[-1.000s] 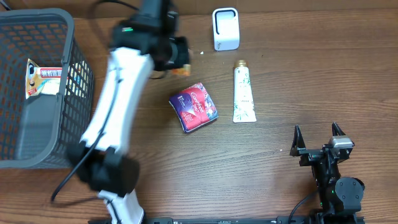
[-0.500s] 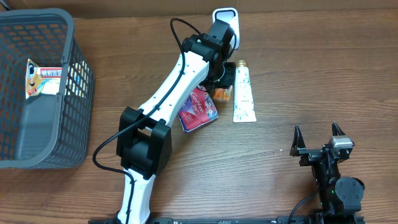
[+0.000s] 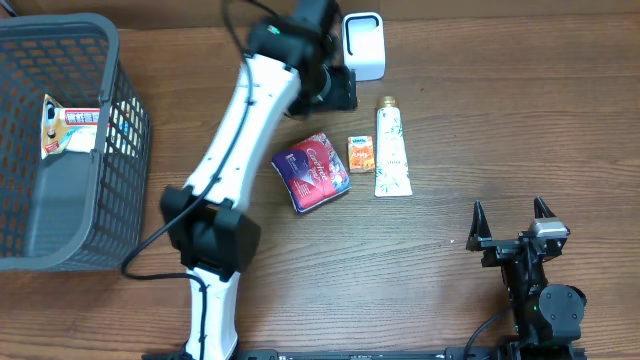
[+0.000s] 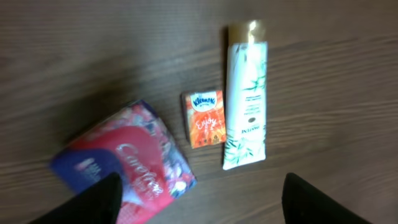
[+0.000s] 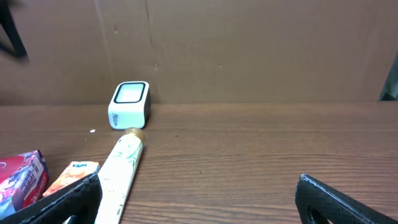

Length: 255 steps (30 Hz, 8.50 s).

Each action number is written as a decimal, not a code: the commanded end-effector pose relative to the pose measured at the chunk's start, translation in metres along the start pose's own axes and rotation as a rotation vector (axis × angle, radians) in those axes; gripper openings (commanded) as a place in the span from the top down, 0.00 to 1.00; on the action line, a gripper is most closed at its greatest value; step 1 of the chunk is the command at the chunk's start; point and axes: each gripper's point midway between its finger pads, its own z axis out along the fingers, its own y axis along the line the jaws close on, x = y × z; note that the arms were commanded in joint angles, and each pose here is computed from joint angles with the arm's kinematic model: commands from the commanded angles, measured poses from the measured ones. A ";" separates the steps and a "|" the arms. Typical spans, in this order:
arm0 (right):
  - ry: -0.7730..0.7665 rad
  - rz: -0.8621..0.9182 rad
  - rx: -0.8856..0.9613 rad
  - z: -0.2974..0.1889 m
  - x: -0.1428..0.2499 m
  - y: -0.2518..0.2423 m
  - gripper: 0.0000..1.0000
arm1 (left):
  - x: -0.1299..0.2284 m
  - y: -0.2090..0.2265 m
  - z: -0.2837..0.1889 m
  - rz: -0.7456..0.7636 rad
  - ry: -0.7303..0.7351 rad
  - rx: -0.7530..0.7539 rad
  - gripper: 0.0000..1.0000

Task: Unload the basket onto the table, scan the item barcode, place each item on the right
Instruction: 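Reach left gripper into basket toward the snack bag, then grasp the yellow snack bag in the basket with left gripper, then carry snack bag out and drop it left of the pink pack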

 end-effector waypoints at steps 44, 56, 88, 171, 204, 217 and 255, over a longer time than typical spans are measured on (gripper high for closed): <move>-0.004 -0.007 0.012 0.000 0.002 -0.002 0.00 | 0.040 0.461 -0.186 -1.147 -0.340 -0.279 0.00; -0.004 -0.007 0.012 0.000 0.002 -0.002 0.00 | 0.016 0.470 -0.177 -1.069 -0.400 -0.210 0.00; -0.004 -0.007 0.012 0.000 0.002 -0.002 0.00 | -0.002 0.480 -0.041 -0.842 -0.318 -0.102 0.00; -0.004 -0.007 0.012 0.000 0.002 -0.002 0.00 | 0.052 0.014 -0.032 -0.125 -0.137 0.127 0.96; -0.004 -0.007 0.012 0.000 0.002 -0.002 0.00 | 0.123 0.149 0.042 -0.244 0.279 -0.447 0.64; -0.004 -0.007 0.012 0.000 0.002 -0.002 0.00 | 0.064 0.115 -0.054 -0.240 0.092 -0.376 0.36; -0.004 -0.007 0.012 0.000 0.002 -0.002 0.00 | 0.092 0.048 -0.073 -0.036 0.009 -0.137 0.00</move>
